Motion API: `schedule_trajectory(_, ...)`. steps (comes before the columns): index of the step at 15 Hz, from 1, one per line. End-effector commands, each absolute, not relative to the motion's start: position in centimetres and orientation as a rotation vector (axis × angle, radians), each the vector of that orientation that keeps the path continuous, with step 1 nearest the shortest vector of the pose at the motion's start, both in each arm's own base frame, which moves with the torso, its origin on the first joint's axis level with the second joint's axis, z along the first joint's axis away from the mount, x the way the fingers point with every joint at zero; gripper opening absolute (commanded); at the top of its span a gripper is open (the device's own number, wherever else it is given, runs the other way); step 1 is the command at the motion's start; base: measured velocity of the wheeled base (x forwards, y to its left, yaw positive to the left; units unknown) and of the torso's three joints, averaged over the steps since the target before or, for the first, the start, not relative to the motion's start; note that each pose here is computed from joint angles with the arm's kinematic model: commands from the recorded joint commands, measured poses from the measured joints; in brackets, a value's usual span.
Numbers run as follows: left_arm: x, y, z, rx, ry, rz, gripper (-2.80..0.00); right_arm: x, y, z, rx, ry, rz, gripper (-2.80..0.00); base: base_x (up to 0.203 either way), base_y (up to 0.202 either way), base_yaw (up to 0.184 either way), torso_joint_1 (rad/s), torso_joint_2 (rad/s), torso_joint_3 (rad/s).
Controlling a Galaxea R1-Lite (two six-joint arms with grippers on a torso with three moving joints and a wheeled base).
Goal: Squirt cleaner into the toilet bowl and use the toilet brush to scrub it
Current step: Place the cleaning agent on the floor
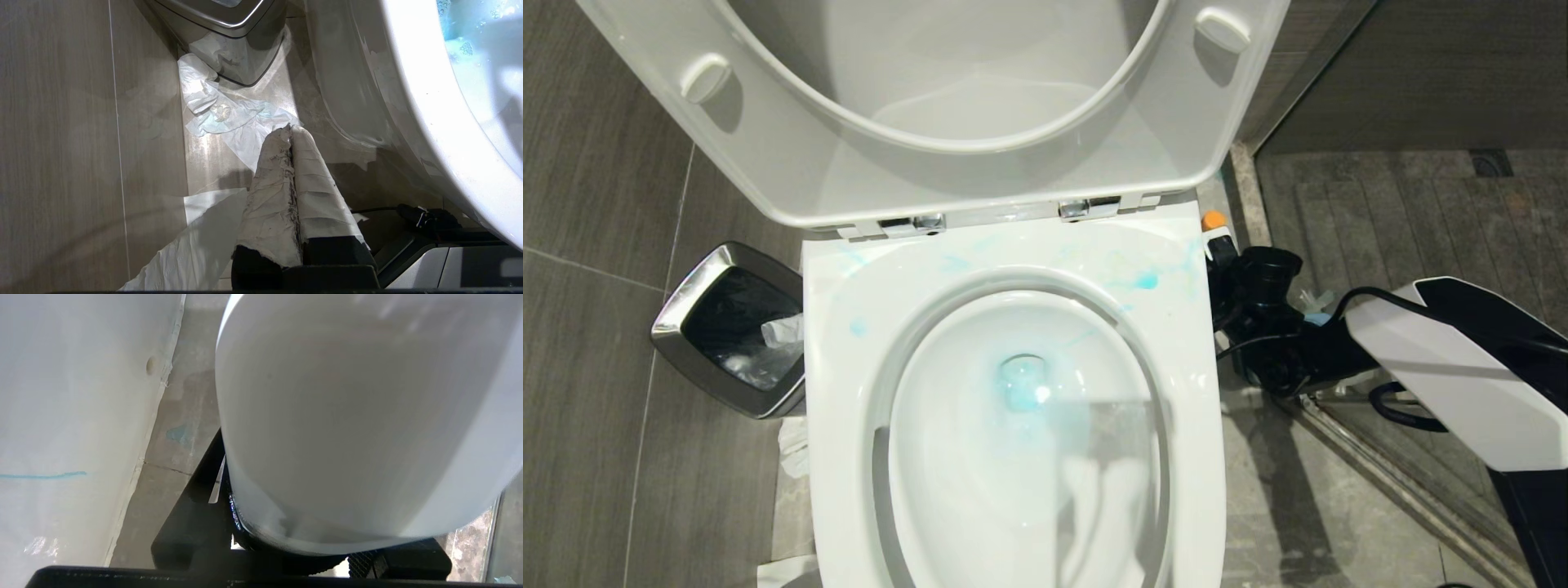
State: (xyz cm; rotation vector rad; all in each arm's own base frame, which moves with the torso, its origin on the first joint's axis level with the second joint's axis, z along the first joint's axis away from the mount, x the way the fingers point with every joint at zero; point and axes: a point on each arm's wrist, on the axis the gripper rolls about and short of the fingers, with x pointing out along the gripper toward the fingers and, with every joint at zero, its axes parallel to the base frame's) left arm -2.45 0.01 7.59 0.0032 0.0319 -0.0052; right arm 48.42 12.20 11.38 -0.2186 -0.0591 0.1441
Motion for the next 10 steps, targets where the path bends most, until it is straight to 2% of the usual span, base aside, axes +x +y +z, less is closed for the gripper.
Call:
schedule_trajectory(1,-2.44,0.01,7.59,0.003,0.034,-0.005,-2.8,48.51,12.37,11.03,-0.221,-0.058,0.146,-2.8,0.0,0.0,0.0,0.0,0.0,0.0)
schedule_trajectory(2,-2.44,0.01,7.58,0.003,0.035,-0.005,-2.8,48.56,12.4,10.98,-0.219,-0.058,0.146,-2.8,0.0,0.0,0.0,0.0,0.0,0.0)
schedule_trajectory(3,-2.44,0.01,7.6,0.003,0.034,-0.005,-2.8,48.6,12.43,10.79,-0.219,-0.057,0.147,0.0,0.0,0.0,0.0,0.0,0.0,0.0)
schedule_trajectory(10,-2.44,0.01,7.59,0.003,0.035,-0.005,-2.8,47.83,12.45,10.79,-0.22,-0.047,0.152,0.0,0.0,0.0,0.0,0.0,0.0,0.0)
